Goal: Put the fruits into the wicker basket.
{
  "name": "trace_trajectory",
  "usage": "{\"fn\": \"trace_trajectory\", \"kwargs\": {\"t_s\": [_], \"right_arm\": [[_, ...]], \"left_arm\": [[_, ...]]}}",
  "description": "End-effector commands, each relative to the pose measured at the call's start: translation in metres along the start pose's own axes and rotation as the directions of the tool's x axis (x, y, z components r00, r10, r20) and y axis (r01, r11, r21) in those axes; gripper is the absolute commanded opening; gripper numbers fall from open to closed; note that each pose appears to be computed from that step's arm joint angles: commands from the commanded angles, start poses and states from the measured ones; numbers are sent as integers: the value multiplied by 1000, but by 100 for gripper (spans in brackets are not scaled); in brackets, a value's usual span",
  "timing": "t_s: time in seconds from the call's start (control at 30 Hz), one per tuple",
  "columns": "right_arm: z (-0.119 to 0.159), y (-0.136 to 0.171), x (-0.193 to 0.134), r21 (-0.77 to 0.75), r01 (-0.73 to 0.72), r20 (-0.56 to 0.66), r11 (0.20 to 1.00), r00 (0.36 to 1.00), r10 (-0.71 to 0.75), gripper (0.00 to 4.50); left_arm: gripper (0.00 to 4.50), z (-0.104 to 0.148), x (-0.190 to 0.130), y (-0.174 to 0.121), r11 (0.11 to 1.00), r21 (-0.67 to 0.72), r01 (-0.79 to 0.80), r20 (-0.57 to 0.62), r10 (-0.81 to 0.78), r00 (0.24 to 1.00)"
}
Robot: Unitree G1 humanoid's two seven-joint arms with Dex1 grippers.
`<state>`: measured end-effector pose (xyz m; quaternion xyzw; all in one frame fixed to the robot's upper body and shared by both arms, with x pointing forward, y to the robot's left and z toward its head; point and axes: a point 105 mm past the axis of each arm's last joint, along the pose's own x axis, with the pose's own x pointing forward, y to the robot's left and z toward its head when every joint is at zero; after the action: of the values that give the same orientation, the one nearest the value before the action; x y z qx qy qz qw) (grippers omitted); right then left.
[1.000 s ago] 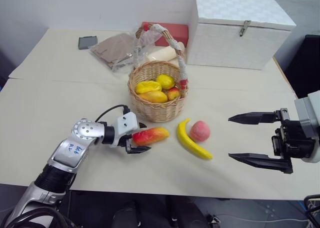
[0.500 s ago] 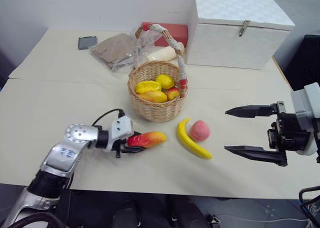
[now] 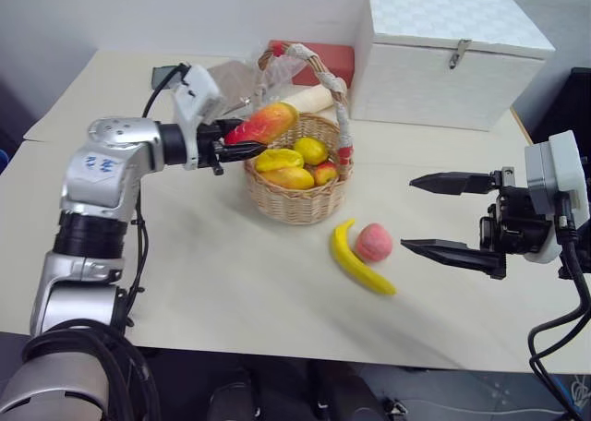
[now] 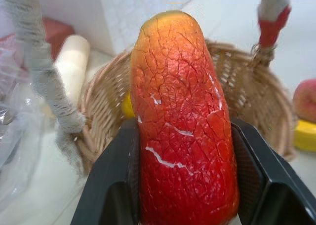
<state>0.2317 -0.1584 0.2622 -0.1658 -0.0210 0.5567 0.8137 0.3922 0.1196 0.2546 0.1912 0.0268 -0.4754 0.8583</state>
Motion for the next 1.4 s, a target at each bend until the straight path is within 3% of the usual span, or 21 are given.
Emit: {"fn": "trace_trajectory", "kwargs": {"t_s": [0.03, 0.07, 0.27, 0.3, 0.5, 0.57, 0.63, 0.87, 1.0, 1.2, 1.4], "right_arm": [[7, 0, 0, -36, 20, 27, 999, 999, -19, 450], [6, 0, -1, -36, 28, 27, 999, 999, -27, 450], [-1, -3, -3, -22, 75, 15, 997, 997, -74, 450], [-3, -3, -3, -17, 82, 8, 997, 997, -81, 450], [-27, -2, -2, 16, 116, -53, 993, 992, -115, 450], [-44, -7, 2, 33, 154, -92, 988, 984, -150, 450], [-58, -11, 5, 32, 179, -122, 983, 977, -174, 450], [-106, -23, 23, 111, 246, -172, 963, 959, -225, 450], [-97, -24, 28, 116, 230, -104, 966, 970, -219, 450], [-101, 13, 22, 131, 94, -175, 987, 982, -70, 450], [-131, 28, 34, 213, 137, -228, 968, 970, -87, 450]], "left_arm": [[188, 10, 10, 4, 998, 61, 6, 18, -7, 1000], [260, 11, 12, 5, 998, 55, 9, 27, -10, 1000], [437, 23, 6, 7, 999, 49, 10, 120, -16, 993], [445, 27, 1, 5, 999, 43, 27, 141, -33, 989], [445, 51, -54, -37, 949, 80, 305, 245, -316, 917], [445, 43, -75, -69, 874, 145, 465, 145, -483, 863], [445, 37, -82, -86, 828, 164, 536, 72, -552, 830], [445, 26, -73, -102, 797, 223, 562, -16, -573, 819], [445, 21, -68, -100, 806, 235, 543, -29, -553, 833], [445, 20, -68, -103, 812, 232, 536, -18, -547, 837], [445, 20, -66, -104, 803, 230, 550, -18, -562, 827]]}}
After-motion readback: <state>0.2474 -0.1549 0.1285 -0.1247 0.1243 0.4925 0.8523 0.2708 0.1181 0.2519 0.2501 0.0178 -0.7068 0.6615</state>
